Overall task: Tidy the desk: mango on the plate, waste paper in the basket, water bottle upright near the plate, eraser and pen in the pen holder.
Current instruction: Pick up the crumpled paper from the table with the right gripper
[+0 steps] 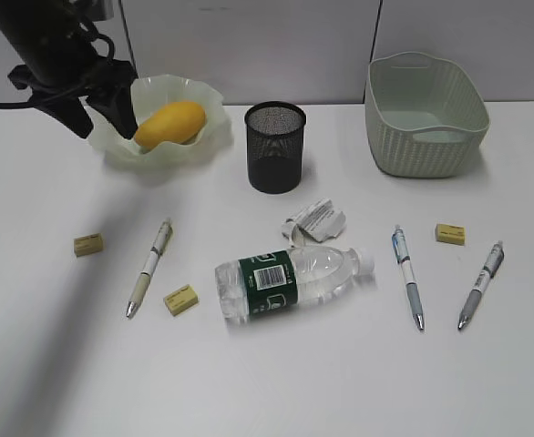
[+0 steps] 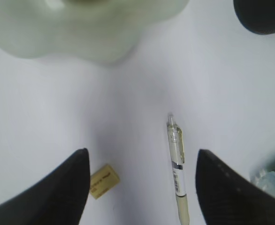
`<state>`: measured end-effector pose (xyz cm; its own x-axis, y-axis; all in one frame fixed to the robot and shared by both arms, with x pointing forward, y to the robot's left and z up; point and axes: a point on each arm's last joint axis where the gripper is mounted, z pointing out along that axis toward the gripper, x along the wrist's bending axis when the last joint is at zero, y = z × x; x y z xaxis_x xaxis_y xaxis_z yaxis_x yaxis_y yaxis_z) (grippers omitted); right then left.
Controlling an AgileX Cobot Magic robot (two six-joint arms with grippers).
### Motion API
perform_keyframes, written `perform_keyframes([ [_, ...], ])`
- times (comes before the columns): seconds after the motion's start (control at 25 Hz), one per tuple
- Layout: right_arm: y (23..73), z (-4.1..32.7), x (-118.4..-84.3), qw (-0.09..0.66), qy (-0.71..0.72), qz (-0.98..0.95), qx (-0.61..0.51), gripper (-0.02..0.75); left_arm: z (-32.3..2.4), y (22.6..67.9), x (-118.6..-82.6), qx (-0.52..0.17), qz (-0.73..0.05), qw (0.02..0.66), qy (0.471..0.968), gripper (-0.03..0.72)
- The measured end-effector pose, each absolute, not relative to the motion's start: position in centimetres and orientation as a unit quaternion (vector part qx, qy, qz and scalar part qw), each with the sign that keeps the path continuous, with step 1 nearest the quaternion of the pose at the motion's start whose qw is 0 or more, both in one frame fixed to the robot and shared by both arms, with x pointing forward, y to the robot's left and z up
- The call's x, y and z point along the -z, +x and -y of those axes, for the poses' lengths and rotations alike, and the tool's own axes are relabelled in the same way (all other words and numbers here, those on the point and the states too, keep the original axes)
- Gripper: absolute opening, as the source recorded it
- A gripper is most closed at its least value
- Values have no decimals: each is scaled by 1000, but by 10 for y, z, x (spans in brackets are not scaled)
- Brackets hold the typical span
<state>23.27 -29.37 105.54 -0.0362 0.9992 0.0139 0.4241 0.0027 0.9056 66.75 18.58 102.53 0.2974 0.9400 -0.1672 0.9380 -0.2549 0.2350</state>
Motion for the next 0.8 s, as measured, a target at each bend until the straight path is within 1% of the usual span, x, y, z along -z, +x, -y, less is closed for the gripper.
perform_keyframes([
  [0.24, 233, 294, -1055, 368, 588, -605, -390, 508, -190, 650, -1056, -18, -597, 165, 785, 512],
  [0.44, 233, 294, -1055, 368, 588, -605, -391, 508, -196, 622, -1077, -24, -596, 171, 784, 510],
  [0.8, 233, 294, -1055, 368, 588, -605, -391, 508, -212, 554, -1083, -7, -600, 150, 786, 505],
])
